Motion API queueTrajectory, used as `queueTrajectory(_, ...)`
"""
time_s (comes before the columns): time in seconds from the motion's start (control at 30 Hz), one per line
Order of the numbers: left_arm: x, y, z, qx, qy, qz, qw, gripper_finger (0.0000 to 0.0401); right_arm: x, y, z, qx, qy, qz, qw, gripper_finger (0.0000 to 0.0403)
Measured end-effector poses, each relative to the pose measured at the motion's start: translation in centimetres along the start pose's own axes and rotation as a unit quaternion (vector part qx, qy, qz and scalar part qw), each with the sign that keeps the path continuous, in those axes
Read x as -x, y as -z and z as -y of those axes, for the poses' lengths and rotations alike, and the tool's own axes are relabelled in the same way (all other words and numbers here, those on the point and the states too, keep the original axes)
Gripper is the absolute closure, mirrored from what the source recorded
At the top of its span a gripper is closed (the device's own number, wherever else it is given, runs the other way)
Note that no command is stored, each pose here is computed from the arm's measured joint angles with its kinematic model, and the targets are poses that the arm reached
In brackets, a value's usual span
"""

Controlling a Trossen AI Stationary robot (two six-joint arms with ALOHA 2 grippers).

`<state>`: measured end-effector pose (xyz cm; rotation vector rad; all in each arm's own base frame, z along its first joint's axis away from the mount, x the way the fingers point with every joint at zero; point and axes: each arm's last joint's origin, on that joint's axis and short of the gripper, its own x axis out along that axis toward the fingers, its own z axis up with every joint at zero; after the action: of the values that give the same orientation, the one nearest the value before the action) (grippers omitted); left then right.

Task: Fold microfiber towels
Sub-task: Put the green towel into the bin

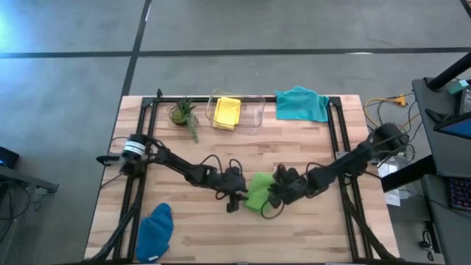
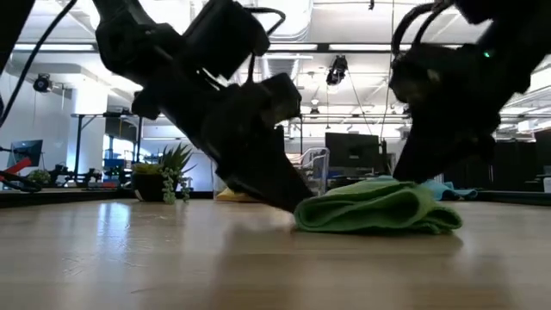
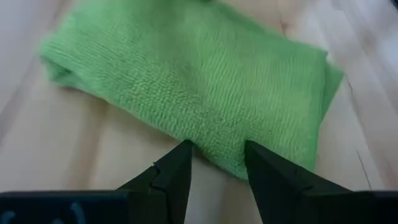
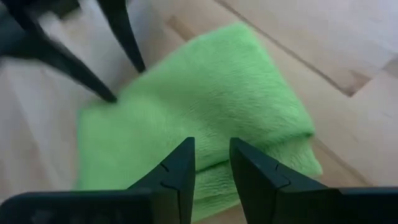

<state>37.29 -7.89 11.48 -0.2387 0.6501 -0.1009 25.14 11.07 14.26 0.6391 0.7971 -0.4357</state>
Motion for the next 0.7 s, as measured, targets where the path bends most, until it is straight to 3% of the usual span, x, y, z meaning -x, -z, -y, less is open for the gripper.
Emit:
queueTrajectory(0.17,0.2,-0.2,0.0,0.032,0.009,-0.001,0.999,0.0267,2.7,-1.0,-0.7,-0.055,-0.05,0.022,0.997,0.0297)
queueTrajectory(0.33,0.5,-1.6,0.3,0.033,0.034,0.037,0.998,0.0267,4.8,-0.8,-0.3,-0.148,-0.079,0.027,0.985,0.028)
queueTrajectory(0.47,1.1,-2.4,-0.4,0.069,0.032,0.043,0.996,0.0267,5.5,0.0,0.5,-0.244,-0.099,-0.022,0.964,0.0266)
queueTrajectory(0.6,2.4,-3.8,-1.5,0.116,0.03,0.069,0.99,0.0267,5.3,1.7,1.7,-0.331,-0.082,-0.046,0.939,0.0243)
queueTrajectory(0.7,2.6,-3.8,-2.6,0.133,0.042,0.048,0.989,0.0267,4.9,2.9,2.8,-0.381,-0.058,-0.057,0.921,0.0217)
